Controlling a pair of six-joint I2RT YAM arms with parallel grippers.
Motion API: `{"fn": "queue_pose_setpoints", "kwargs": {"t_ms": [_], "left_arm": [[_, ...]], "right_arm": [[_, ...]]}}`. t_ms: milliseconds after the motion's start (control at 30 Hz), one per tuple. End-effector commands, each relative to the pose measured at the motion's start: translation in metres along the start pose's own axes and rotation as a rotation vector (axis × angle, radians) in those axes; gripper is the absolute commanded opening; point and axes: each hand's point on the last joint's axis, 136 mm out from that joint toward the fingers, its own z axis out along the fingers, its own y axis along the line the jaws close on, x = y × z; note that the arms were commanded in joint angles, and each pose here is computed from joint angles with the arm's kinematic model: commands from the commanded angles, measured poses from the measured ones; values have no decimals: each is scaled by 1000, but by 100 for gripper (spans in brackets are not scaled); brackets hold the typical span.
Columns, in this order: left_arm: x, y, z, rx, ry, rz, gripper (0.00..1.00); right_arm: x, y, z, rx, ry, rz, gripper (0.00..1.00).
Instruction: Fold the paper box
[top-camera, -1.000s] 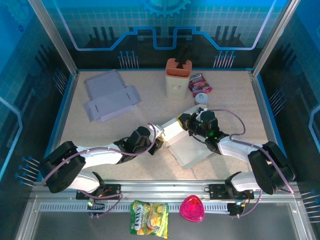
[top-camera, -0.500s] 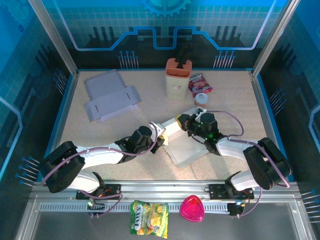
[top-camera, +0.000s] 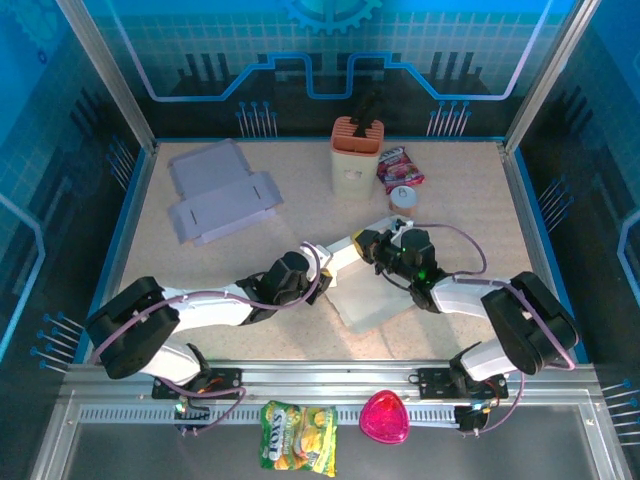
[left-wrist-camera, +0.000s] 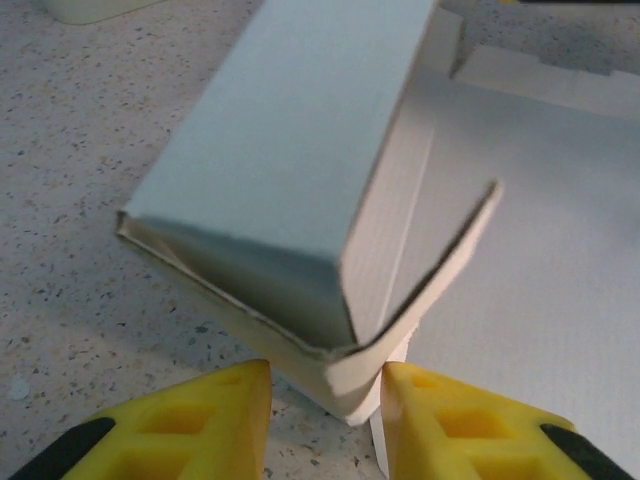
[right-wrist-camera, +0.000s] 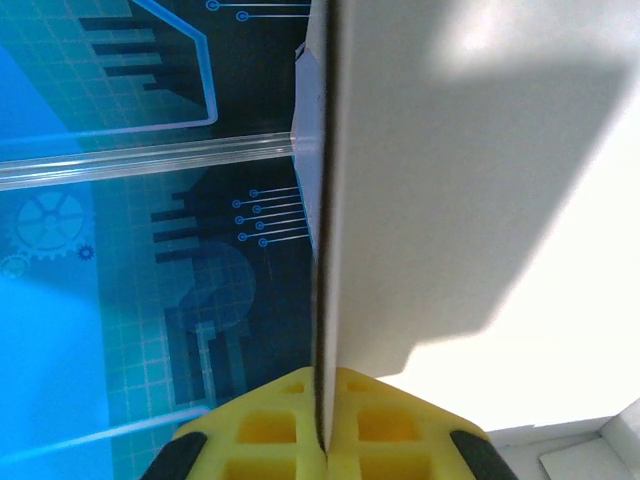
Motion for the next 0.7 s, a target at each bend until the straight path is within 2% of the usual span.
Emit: {"fn": "queue_pose_setpoints", "kwargs": {"t_ms": [0, 267, 500, 667], "left_arm": [[-23, 7, 3, -55, -73, -41, 35], [-23, 11, 6, -88, -88, -65, 35], [-23, 20, 7, -179, -112, -109, 34], [-21, 24, 10, -235, -136, -124, 30]], "right_arm": [[11, -18, 1, 23, 32, 4, 0], [14, -22, -1, 13, 4, -11, 0], [17, -22, 1, 9, 1, -8, 0], [18, -23, 1, 10, 4, 1, 0]]}}
